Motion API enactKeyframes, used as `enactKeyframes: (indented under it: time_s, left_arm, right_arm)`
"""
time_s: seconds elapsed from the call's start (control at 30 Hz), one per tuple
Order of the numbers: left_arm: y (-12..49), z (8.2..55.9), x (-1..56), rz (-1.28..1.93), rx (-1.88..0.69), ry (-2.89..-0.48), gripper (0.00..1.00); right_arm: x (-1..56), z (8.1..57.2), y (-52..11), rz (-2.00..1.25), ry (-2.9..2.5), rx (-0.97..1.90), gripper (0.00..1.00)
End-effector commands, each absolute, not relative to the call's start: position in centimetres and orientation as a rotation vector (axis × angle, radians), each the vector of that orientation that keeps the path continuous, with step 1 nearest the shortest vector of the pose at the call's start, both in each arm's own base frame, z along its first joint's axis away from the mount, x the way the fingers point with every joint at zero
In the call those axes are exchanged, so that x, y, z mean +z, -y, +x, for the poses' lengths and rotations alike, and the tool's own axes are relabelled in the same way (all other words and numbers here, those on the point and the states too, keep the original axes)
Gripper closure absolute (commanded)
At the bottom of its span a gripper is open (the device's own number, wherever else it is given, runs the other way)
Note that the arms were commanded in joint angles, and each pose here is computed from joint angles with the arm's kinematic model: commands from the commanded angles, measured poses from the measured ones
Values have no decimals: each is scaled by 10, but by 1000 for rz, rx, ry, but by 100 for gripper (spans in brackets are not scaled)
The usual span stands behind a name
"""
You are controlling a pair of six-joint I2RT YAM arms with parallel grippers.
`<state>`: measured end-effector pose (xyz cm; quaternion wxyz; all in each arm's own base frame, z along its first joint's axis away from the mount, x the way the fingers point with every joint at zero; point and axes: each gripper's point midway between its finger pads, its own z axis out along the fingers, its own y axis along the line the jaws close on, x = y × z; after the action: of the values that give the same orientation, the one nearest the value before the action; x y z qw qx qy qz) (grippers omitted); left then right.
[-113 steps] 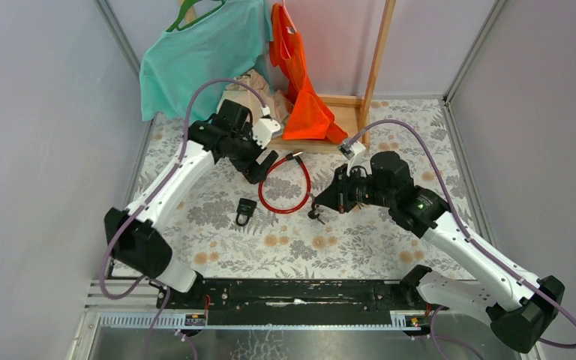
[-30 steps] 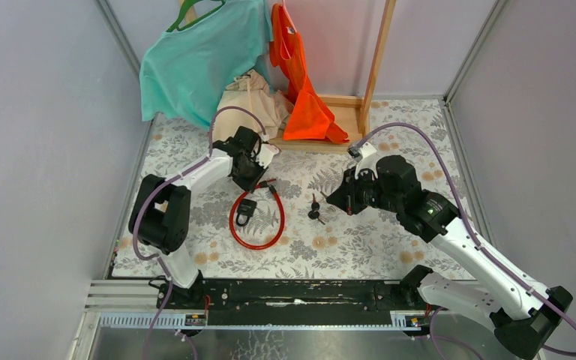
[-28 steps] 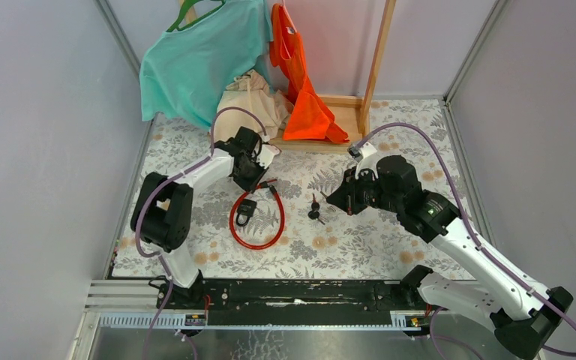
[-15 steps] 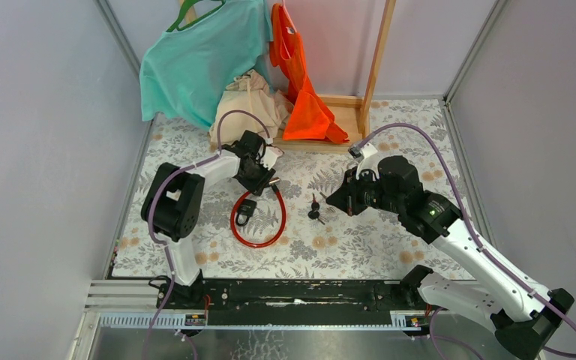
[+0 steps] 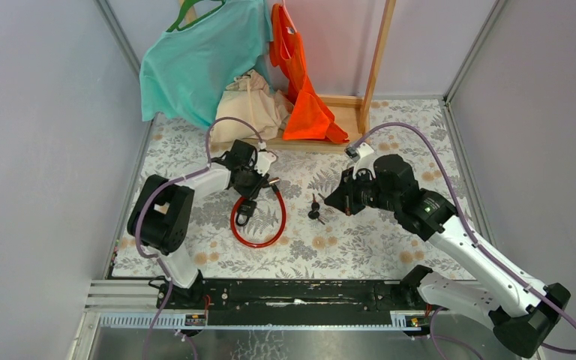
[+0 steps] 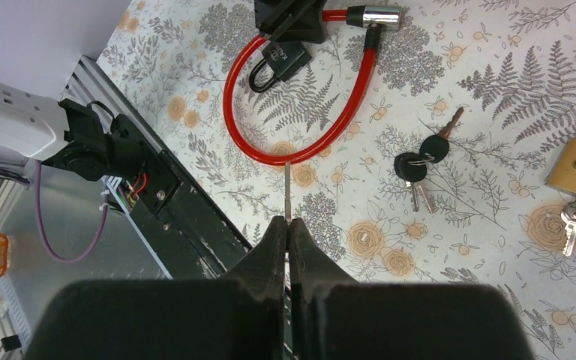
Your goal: Unlock with the key
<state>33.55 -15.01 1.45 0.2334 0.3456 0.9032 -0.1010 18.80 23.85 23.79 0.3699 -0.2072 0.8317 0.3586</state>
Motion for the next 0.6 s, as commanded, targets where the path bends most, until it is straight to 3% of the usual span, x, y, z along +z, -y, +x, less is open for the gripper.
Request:
enactKeyframes:
  time_s: [0.0,0.27,0.57]
  left_arm:
    - [153,353,38,932,-258,-2325,59]
    - [162,363,50,931,-283,-2209,55]
    - [163,364,35,952,-291,-2247,58]
  right_arm:
    - [258,191,-247,-553,-2076,973,100]
    - [256,188,-252,-564,-2100,1003,100]
    - [257,186,-250,-556,-2100,1003,100]
